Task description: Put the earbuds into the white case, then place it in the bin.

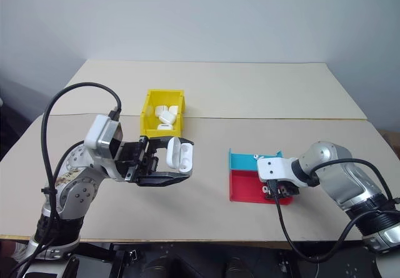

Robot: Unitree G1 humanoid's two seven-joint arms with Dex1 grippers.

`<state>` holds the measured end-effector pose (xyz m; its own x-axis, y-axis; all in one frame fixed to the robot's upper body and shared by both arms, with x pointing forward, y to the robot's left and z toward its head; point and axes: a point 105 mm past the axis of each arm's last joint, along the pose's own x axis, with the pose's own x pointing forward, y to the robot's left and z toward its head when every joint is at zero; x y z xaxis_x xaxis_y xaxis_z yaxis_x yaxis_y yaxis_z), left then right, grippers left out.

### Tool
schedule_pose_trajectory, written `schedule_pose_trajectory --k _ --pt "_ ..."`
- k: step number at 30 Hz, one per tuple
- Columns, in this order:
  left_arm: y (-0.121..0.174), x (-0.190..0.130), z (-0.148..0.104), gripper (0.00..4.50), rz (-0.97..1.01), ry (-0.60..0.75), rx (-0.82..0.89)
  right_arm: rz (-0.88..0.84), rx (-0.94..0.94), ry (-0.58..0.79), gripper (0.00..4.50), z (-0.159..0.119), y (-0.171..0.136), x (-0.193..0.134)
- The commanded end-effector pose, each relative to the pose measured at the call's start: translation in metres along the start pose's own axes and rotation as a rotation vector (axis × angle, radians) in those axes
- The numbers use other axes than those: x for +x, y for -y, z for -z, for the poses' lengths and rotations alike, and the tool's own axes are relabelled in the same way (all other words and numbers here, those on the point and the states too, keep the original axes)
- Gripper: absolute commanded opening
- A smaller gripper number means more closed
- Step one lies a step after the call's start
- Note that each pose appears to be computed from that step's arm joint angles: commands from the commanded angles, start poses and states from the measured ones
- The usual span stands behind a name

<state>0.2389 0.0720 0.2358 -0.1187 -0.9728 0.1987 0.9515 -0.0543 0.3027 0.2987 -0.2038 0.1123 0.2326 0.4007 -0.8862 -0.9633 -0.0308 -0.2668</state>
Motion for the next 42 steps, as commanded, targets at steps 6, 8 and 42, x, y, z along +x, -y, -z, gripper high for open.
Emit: schedule_pose_trajectory --k 6,8,42 --pt "0.004 0.002 -0.009 2.82 0.021 0.021 0.035 0.029 0.009 0.002 0.63 0.000 0.004 -0.002" --pt "0.004 0.002 -0.009 2.82 0.020 0.021 0.033 0.054 0.024 0.024 0.63 -0.004 0.006 -0.003" --pt "-0.018 0.012 -0.016 2.82 0.071 0.035 0.046 0.287 0.196 1.278 0.63 -0.193 -0.013 -0.105"
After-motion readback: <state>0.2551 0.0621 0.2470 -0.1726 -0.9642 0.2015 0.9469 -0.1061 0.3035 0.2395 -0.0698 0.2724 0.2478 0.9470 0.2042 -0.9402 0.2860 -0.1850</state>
